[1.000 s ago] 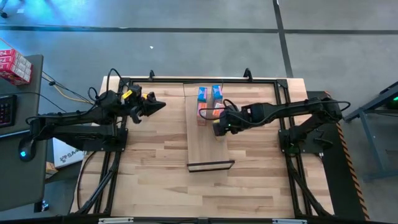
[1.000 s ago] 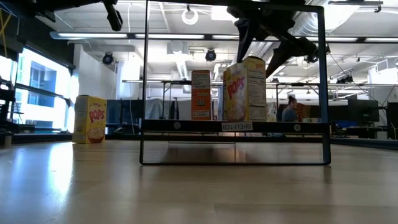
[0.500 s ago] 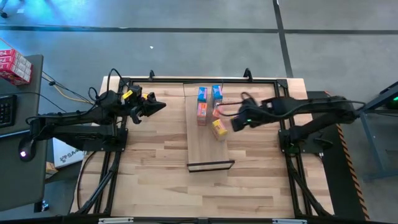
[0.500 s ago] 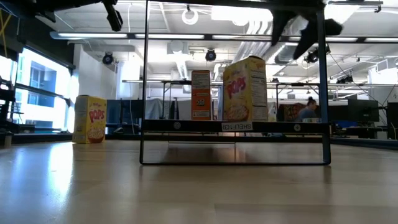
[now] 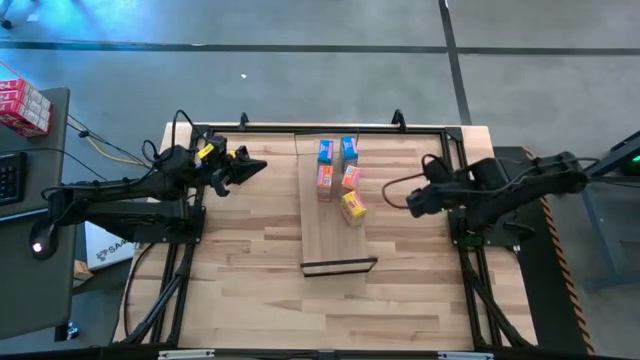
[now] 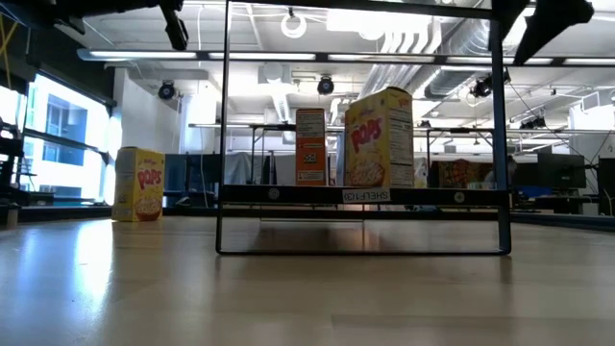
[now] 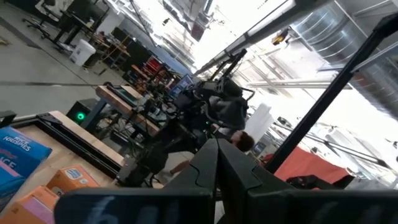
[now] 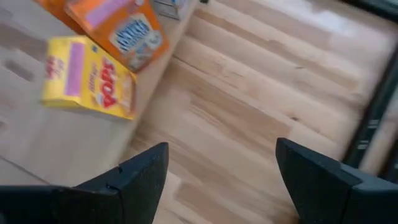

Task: Stack cereal on shelf
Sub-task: Put the yellow cereal box on the shelf aligned with the other yellow cereal box

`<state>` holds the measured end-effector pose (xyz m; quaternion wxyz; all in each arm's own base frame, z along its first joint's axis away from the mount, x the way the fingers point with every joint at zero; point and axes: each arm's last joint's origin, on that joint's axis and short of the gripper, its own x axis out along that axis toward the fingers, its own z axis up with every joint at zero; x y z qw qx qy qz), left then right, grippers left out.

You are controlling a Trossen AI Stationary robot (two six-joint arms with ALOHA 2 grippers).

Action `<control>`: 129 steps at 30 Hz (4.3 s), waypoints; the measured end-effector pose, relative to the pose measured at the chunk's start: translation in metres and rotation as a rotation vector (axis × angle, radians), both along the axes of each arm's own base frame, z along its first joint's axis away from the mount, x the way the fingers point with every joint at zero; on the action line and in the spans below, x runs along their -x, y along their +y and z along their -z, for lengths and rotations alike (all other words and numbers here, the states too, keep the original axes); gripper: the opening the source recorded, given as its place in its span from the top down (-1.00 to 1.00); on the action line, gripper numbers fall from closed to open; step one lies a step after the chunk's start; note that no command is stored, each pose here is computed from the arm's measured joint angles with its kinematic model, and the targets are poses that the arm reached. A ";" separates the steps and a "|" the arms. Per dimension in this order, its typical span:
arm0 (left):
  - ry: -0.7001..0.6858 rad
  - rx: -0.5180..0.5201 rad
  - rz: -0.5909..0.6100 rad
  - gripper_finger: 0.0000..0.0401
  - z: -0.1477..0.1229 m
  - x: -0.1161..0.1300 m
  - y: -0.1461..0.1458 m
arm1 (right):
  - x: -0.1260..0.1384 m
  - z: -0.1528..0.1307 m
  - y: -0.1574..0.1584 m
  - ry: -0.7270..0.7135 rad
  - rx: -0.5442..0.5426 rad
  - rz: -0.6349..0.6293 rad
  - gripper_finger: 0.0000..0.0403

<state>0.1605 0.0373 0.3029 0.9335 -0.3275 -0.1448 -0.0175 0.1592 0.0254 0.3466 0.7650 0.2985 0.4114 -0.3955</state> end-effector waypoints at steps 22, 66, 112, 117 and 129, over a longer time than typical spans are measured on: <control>0.134 -0.026 -0.088 0.92 0.012 -0.002 0.003 | 0.008 0.056 0.012 -0.808 0.152 -0.193 -0.44; 1.500 0.340 -0.575 -0.62 0.066 0.032 0.094 | 0.006 0.051 0.010 -0.844 0.223 -0.165 -0.44; 1.158 0.185 -0.210 0.46 -0.040 0.006 0.053 | 0.007 0.053 0.010 -0.833 0.201 -0.141 -0.44; 1.118 0.080 -0.038 0.46 -0.066 -0.023 0.023 | 0.007 0.053 0.010 -0.832 0.202 -0.141 -0.44; 1.176 -0.412 0.361 0.46 -0.049 -0.099 -0.054 | 0.006 0.059 0.010 -0.781 0.220 -0.148 -0.44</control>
